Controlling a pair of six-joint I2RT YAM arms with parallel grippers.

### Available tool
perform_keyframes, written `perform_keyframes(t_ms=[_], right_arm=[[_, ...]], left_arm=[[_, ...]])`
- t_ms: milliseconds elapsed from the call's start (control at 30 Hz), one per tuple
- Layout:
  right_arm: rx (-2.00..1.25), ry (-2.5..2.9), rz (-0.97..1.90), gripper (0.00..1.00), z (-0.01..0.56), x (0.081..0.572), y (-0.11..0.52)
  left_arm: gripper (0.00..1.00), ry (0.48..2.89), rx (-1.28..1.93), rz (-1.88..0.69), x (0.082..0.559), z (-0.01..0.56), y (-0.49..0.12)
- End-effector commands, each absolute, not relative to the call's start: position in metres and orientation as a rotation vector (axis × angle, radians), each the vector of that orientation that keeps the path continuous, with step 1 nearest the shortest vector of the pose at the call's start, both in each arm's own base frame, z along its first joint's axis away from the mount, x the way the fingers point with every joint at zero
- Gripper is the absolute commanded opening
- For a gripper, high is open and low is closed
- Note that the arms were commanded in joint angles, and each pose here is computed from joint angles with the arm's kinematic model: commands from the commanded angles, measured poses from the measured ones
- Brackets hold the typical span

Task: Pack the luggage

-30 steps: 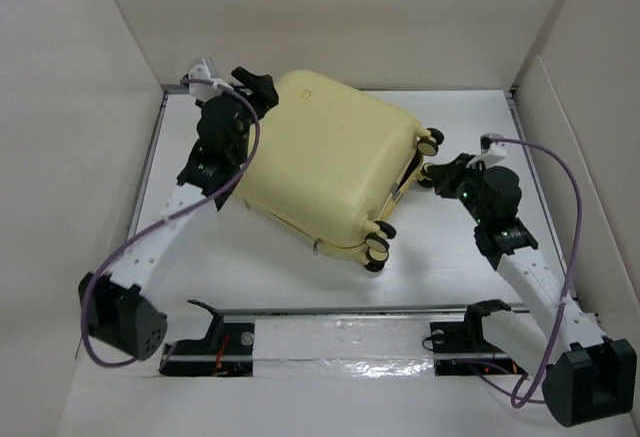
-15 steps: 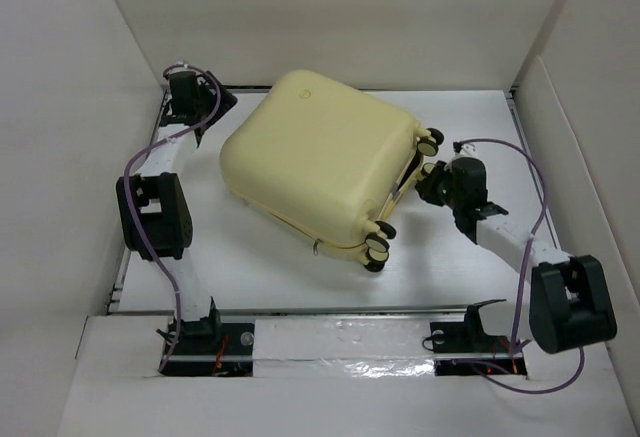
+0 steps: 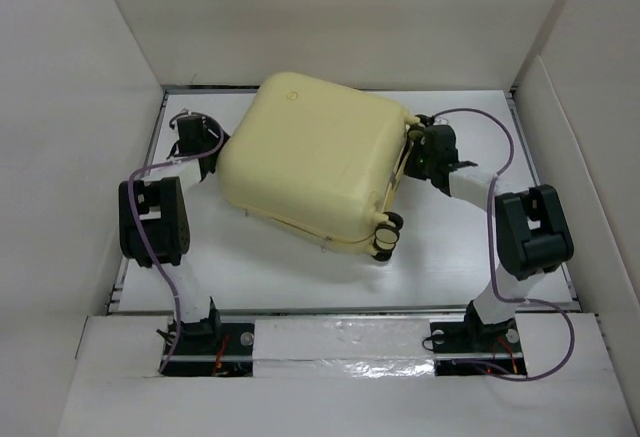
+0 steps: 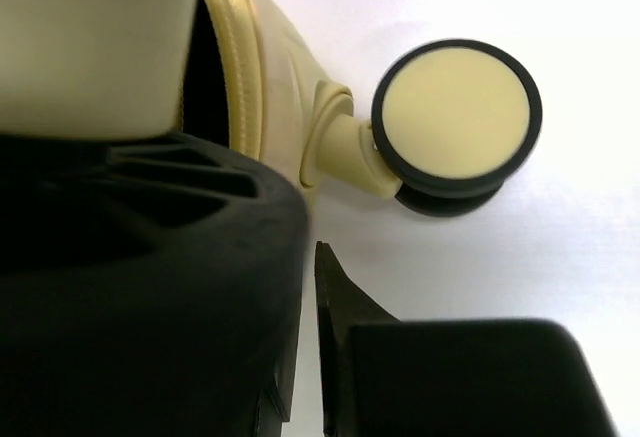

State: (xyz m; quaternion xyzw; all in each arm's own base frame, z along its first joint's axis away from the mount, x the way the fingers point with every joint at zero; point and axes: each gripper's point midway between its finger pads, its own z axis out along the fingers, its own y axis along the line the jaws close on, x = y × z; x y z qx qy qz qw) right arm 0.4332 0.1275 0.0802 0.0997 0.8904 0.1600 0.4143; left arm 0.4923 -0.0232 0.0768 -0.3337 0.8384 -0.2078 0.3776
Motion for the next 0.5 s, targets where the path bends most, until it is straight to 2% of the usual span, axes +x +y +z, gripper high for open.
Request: perform_keyframes(t_ms=[0, 67, 100, 133, 167, 200, 233, 267, 300, 367, 467], right_arm=[[0.034, 2.051, 0.627, 0.17, 0.152, 0.479, 0.198], [-0.036, 2.025, 0.671, 0.18, 0.178, 0.495, 0.218], [-0.064, 2.051, 0.683, 0.19, 0.168, 0.501, 0.228], [-0.082, 2.084, 0.694, 0.19, 0.152, 0.501, 0.231], [-0.143, 1.997, 0.759, 0.20, 0.198, 0.519, 0.247], [-0.152, 2.008, 0.752, 0.22, 0.185, 0.533, 0.252], [-0.144, 2.067, 0.744, 0.23, 0.173, 0.536, 0.253], [-0.250, 2.107, 0.876, 0.23, 0.170, 0.523, 0.272], [-0.293, 2.048, 0.910, 0.24, 0.198, 0.534, 0.281], [-0.334, 2.105, 0.950, 0.25, 0.180, 0.537, 0.289], [-0.345, 2.037, 0.992, 0.32, 0.206, 0.547, 0.287]], left_arm=[[0.57, 2.081, -0.736, -0.612, 0.466, 0.110, -0.062], [0.55, 2.105, -0.787, -0.606, 0.434, 0.087, -0.064], [0.53, 2.051, -0.759, -0.624, 0.430, 0.102, -0.068], [0.53, 2.077, -0.768, -0.614, 0.413, 0.089, -0.071], [0.53, 2.085, -0.740, -0.622, 0.405, 0.089, -0.083], [0.53, 2.057, -0.723, -0.612, 0.401, 0.100, -0.085], [0.53, 2.068, -0.707, -0.605, 0.391, 0.097, -0.091], [0.53, 2.070, -0.677, -0.610, 0.386, 0.100, -0.099], [0.53, 2.072, -0.619, -0.600, 0.377, 0.109, -0.112], [0.53, 2.079, -0.565, -0.592, 0.364, 0.115, -0.126], [0.53, 2.048, -0.538, -0.606, 0.346, 0.125, -0.133]])
